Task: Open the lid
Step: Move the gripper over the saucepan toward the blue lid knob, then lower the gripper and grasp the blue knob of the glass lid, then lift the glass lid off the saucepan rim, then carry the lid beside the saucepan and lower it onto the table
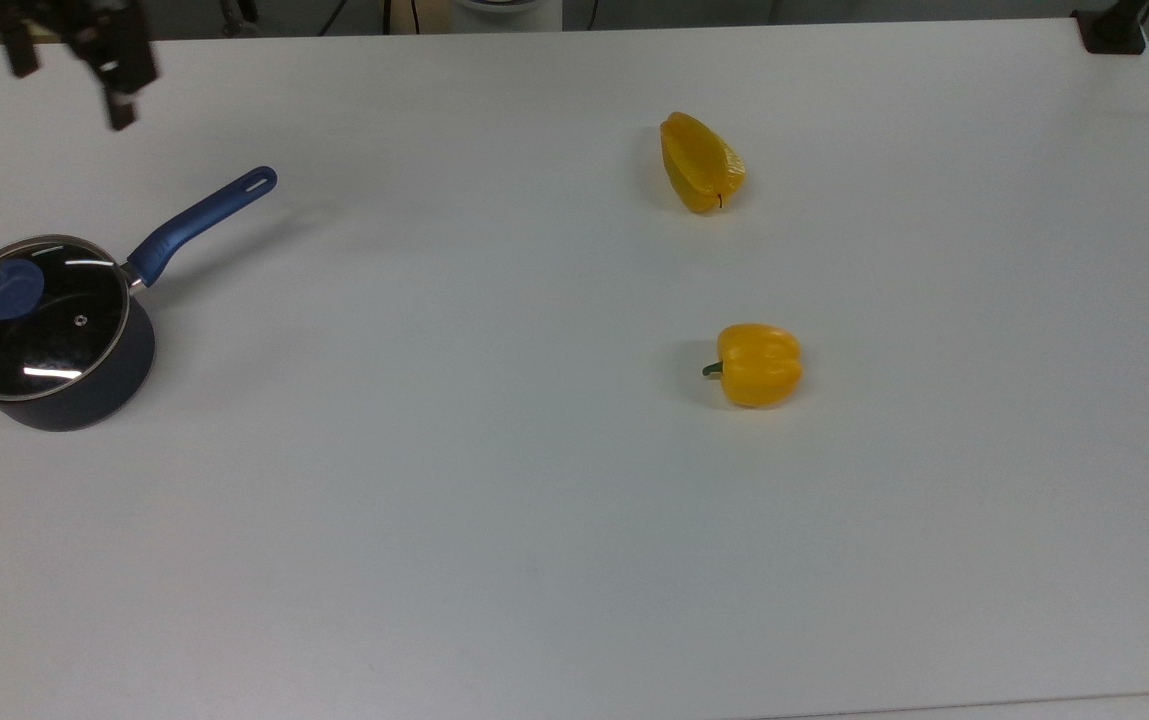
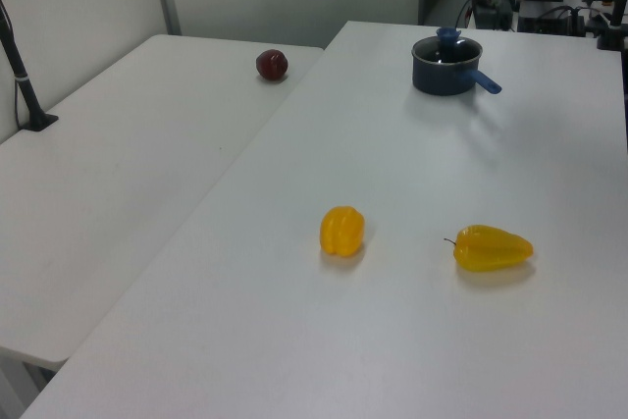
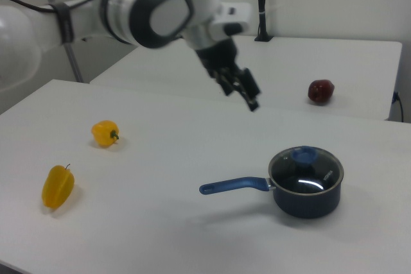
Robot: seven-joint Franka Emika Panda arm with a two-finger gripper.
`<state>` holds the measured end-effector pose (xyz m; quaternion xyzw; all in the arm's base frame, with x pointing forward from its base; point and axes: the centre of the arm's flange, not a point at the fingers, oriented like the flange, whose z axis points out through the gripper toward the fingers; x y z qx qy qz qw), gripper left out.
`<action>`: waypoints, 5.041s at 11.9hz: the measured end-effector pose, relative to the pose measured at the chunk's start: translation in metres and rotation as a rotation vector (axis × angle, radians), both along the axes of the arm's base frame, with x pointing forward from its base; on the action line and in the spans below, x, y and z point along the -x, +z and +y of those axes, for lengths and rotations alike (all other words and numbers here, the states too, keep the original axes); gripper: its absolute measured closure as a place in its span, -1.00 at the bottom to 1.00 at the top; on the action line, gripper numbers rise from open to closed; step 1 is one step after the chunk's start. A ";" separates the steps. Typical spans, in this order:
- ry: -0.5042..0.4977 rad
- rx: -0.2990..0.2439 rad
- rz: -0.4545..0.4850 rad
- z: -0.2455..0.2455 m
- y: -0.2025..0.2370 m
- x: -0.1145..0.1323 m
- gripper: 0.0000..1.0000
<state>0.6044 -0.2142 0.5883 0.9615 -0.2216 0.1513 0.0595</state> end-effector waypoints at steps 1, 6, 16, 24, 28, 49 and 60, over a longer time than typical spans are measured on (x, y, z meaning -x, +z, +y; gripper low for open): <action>-0.040 0.004 -0.043 -0.029 -0.008 0.000 -1.00; -0.150 0.032 -0.176 -0.116 -0.067 -0.008 -1.00; -0.136 0.011 -0.187 -0.104 -0.155 -0.048 -1.00; -0.123 0.006 -0.178 -0.096 -0.175 -0.055 -0.43; -0.119 0.007 -0.180 -0.094 -0.174 -0.055 -0.23; 0.318 -0.085 -0.060 0.276 -0.198 -0.078 -0.23; 0.416 -0.035 -0.118 0.308 -0.253 -0.086 -0.32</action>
